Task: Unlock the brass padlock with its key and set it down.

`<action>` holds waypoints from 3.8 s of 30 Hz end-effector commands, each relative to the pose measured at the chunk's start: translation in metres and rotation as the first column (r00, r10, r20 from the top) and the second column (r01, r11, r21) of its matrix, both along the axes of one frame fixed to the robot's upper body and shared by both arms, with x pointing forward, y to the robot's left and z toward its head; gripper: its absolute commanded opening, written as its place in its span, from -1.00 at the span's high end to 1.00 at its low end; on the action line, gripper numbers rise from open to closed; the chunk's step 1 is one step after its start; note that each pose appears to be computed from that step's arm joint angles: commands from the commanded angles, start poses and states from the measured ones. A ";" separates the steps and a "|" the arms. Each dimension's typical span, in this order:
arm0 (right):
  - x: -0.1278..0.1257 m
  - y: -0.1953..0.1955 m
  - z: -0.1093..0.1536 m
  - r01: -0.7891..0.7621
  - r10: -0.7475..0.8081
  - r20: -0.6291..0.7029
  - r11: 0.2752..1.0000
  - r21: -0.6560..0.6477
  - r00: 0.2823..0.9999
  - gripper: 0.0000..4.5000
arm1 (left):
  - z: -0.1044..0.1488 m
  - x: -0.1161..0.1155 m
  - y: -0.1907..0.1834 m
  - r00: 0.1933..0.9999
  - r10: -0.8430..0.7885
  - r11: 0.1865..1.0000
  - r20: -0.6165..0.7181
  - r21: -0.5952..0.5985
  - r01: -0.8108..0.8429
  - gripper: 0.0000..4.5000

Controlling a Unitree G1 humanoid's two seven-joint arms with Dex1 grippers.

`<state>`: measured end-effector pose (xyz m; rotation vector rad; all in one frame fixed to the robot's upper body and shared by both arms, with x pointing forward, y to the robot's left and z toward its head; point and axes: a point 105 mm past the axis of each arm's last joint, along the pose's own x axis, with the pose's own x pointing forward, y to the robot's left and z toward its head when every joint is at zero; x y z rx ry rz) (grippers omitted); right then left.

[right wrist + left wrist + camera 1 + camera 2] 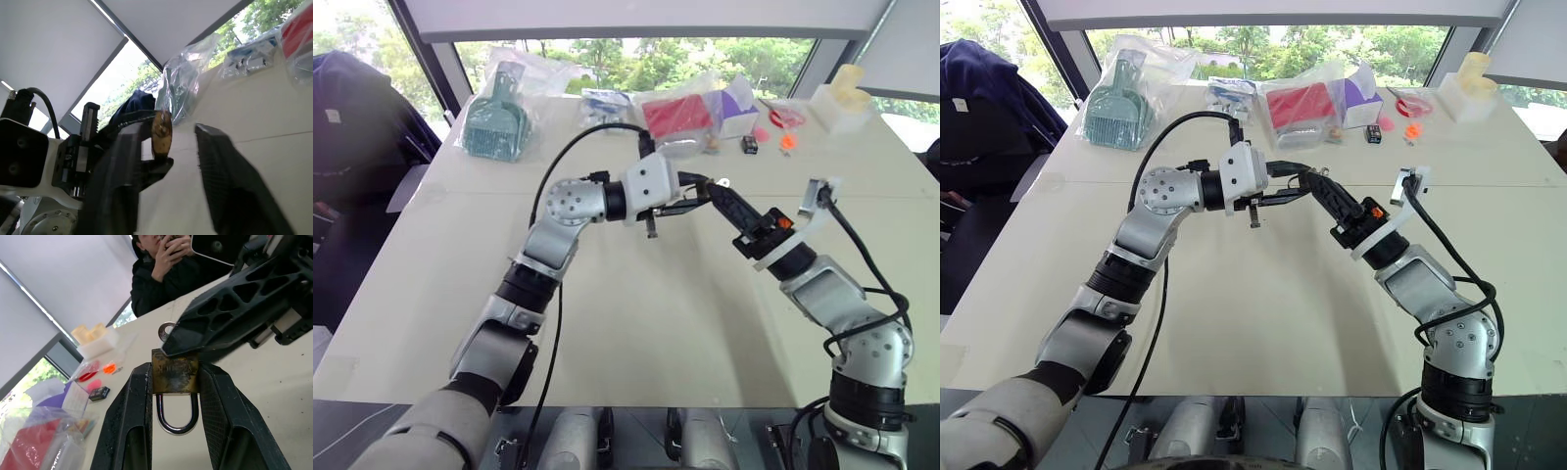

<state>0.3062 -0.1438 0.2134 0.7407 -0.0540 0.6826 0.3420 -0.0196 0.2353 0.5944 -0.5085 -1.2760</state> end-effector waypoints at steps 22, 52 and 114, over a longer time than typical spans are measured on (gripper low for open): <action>0.003 -0.006 0.007 0.048 -0.049 0.033 0.998 0.038 0.998 0.98 | 0.016 -0.011 -0.003 0.989 -0.017 0.999 0.144 -0.025 0.021 0.66; 0.001 0.012 0.024 0.005 -0.016 0.087 0.992 0.124 0.996 0.41 | 0.012 0.005 -0.002 0.836 0.073 0.997 0.543 -0.008 -0.081 0.66; 0.000 0.005 0.001 -0.066 0.074 0.101 0.994 -0.086 0.992 1.00 | 0.009 0.017 0.037 0.995 0.058 0.998 -0.075 -0.002 -0.059 -0.83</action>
